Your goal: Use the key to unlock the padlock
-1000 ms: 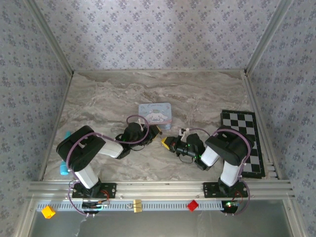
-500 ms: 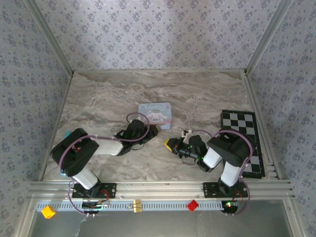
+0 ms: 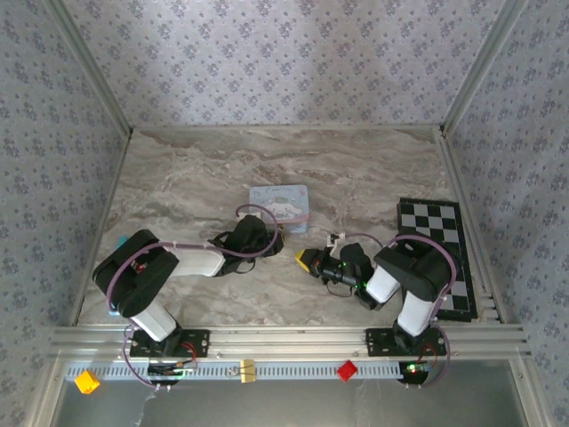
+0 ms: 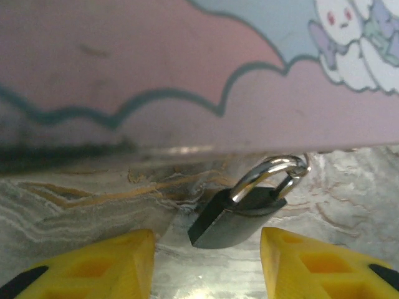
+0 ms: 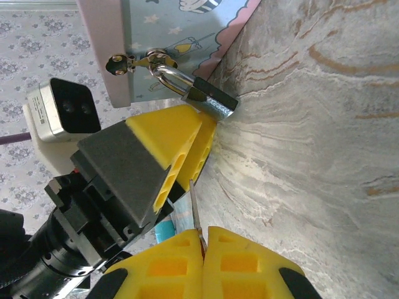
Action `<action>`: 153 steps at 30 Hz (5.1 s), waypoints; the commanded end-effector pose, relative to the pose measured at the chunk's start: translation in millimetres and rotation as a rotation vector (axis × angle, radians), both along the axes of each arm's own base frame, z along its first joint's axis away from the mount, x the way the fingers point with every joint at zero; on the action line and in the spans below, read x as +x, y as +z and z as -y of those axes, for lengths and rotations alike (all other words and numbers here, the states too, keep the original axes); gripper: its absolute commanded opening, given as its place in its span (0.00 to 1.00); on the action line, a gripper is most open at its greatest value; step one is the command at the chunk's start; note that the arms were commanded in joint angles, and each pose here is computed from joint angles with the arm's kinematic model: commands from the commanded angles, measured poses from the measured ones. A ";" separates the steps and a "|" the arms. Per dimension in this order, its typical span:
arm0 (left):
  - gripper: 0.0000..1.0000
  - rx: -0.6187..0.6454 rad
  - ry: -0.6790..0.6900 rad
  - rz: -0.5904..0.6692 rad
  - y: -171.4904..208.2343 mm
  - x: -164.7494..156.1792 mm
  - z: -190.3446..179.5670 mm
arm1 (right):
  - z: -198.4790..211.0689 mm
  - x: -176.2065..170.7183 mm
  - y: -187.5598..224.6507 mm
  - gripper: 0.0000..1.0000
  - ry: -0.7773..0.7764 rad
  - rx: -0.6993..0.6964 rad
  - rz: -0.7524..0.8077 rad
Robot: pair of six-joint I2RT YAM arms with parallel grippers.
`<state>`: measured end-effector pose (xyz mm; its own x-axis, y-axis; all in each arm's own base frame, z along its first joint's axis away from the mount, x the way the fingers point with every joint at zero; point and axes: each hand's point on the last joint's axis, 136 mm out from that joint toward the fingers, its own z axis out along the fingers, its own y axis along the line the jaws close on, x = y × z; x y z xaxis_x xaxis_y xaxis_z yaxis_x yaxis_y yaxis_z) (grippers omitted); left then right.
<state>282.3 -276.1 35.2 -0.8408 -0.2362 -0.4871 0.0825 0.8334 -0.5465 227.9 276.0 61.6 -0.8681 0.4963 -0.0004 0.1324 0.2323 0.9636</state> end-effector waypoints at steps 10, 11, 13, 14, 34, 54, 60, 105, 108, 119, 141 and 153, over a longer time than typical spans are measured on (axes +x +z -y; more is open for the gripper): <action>0.48 0.058 -0.058 0.041 -14.8 25.5 18.5 | -1.5 -0.8 12.0 0.00 0.010 0.008 0.048; 0.48 0.067 -0.055 0.043 -15.9 27.0 18.2 | -1.9 -0.7 13.0 0.00 0.011 0.010 0.051; 0.47 0.083 -0.053 0.041 -18.4 29.1 18.0 | -1.8 -1.7 12.6 0.00 0.013 0.008 0.049; 0.45 0.083 -0.051 0.040 -19.2 30.1 18.6 | -1.7 -1.5 12.9 0.00 0.012 0.009 0.050; 0.13 -0.062 -0.012 0.029 13.9 17.6 18.0 | -13.3 -3.6 5.5 0.00 0.042 0.001 0.033; 0.04 -0.477 -0.006 -0.125 76.6 -3.7 24.6 | -39.1 -1.0 37.0 0.00 0.137 0.096 0.087; 0.03 -0.548 0.002 -0.155 79.6 -2.9 23.8 | -33.8 -3.1 34.0 0.00 0.134 0.091 0.074; 0.00 -0.722 0.009 -0.165 96.7 -7.8 21.6 | -37.0 2.4 49.4 0.00 0.137 0.129 0.094; 0.00 -0.721 0.010 -0.168 95.6 -8.1 21.9 | -37.6 2.8 50.8 0.00 0.138 0.132 0.098; 0.00 -0.741 -0.003 -0.180 91.2 -10.2 26.5 | -36.3 2.7 55.3 0.00 0.135 0.139 0.105; 0.00 -0.725 -0.006 -0.194 84.1 -17.8 20.9 | -31.0 4.6 58.4 0.00 0.131 0.146 0.109; 0.00 -0.745 -0.003 -0.176 95.4 -19.7 17.4 | -32.7 5.9 52.4 0.00 0.137 0.134 0.102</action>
<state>265.8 -288.6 102.5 -0.8817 -0.4701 -0.0397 -0.1201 0.3052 -0.9447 227.4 308.4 107.4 -0.9314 0.3635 -0.0170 0.0324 0.1293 0.9911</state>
